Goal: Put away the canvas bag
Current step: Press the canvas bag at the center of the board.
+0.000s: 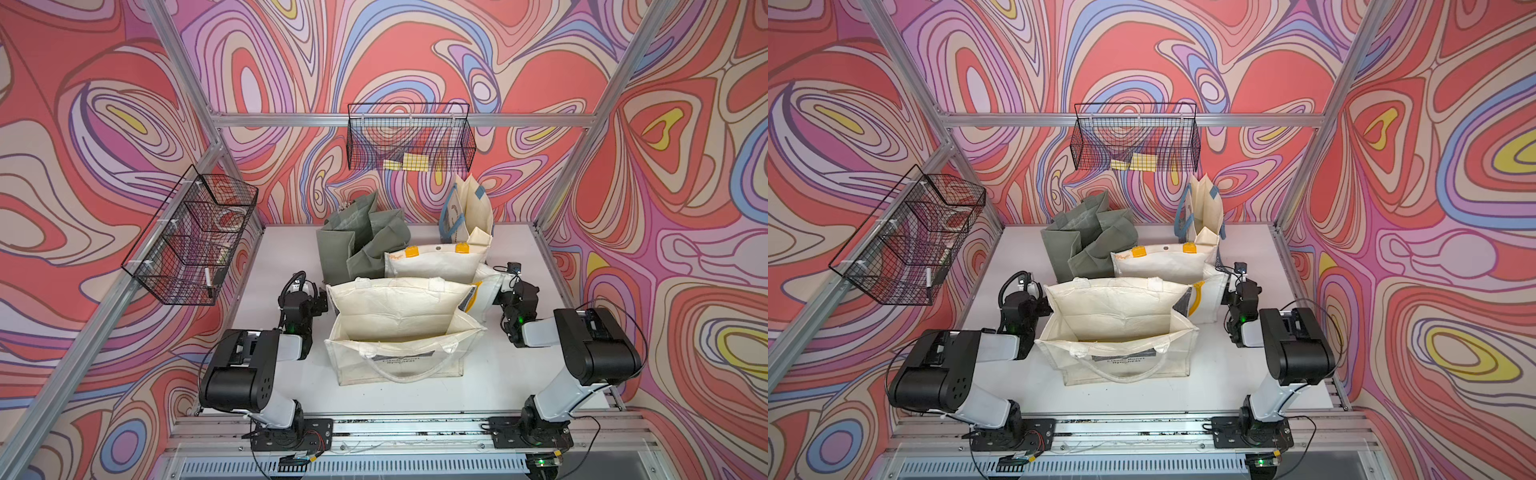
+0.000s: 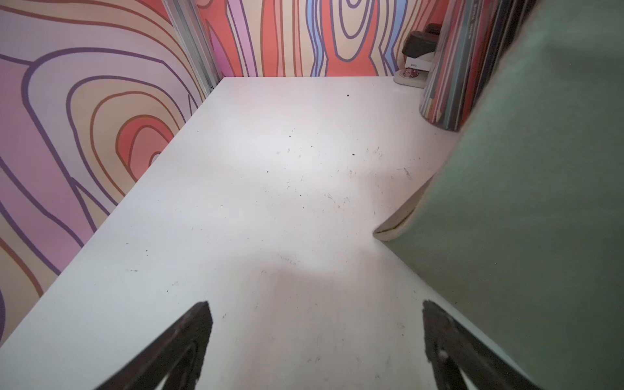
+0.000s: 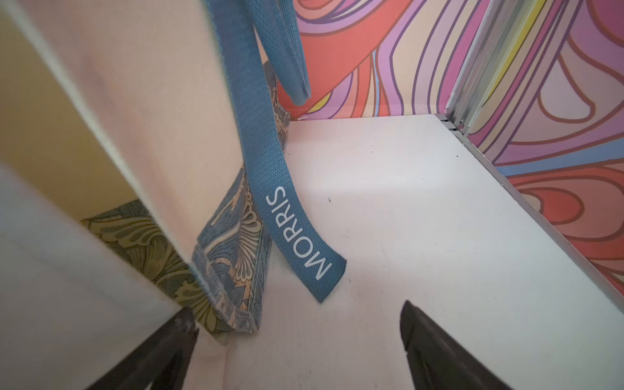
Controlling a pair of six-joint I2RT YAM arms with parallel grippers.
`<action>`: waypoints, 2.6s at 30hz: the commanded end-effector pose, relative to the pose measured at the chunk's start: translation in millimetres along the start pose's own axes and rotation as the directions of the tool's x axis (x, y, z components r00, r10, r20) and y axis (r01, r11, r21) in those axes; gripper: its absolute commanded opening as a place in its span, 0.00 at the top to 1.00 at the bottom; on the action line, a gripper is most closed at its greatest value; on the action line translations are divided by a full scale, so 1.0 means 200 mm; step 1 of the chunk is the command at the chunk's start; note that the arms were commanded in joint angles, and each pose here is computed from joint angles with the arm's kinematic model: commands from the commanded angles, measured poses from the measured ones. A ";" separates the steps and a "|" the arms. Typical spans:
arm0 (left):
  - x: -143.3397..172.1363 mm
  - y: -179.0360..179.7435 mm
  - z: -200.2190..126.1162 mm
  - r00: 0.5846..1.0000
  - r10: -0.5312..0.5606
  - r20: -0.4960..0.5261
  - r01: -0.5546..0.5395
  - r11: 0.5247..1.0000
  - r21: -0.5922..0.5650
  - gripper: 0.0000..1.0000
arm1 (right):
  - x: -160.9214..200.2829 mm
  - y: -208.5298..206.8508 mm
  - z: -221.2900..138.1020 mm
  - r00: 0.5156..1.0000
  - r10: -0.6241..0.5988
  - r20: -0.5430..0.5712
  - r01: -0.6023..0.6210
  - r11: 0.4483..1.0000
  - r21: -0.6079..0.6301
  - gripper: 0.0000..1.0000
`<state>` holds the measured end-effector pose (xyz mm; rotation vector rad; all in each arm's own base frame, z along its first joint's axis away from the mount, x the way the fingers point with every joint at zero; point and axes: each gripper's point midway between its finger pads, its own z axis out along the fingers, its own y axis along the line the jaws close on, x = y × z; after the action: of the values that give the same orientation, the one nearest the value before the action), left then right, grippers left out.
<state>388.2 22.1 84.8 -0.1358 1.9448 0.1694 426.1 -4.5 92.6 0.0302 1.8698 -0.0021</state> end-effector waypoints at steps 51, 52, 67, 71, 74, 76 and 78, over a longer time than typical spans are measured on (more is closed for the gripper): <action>-0.56 0.15 -0.58 0.984 0.105 0.146 -0.099 0.994 -0.047 0.01 | -0.60 -0.08 -0.58 0.974 0.073 -0.214 -0.051 0.993 0.108 0.02; -0.57 0.16 -0.62 0.986 0.095 0.140 -0.089 0.995 -0.046 0.01 | -0.63 -0.06 -0.60 0.972 0.065 -0.224 -0.045 0.994 0.096 0.02; -1.04 -0.15 -1.25 0.999 0.042 0.030 -0.051 0.904 0.424 0.11 | -0.95 0.32 -0.96 0.907 -0.009 -0.422 -0.144 0.933 -0.330 0.02; -1.08 -0.32 -1.37 0.995 0.084 -0.056 -0.035 0.807 0.590 0.16 | -1.00 0.41 -1.03 0.896 0.049 -0.442 -0.239 0.891 -0.387 0.06; -1.10 -0.46 -1.47 0.979 0.179 -0.100 -0.061 0.719 0.692 0.19 | -1.01 0.46 -1.08 0.880 0.078 -0.469 -0.300 0.856 -0.421 0.09; -1.10 -0.55 -1.53 0.957 0.268 -0.111 -0.098 0.659 0.745 0.21 | -0.99 0.50 -1.11 0.866 0.089 -0.492 -0.338 0.829 -0.445 0.11; -1.11 -0.62 -1.59 0.930 0.358 -0.076 -0.172 0.612 0.772 0.21 | -0.98 0.53 -1.14 0.854 0.087 -0.512 -0.358 0.813 -0.459 0.12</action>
<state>229.0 -141.7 421.8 0.5772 1.9693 -0.4951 287.6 84.3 342.8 -0.1359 2.2659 0.6381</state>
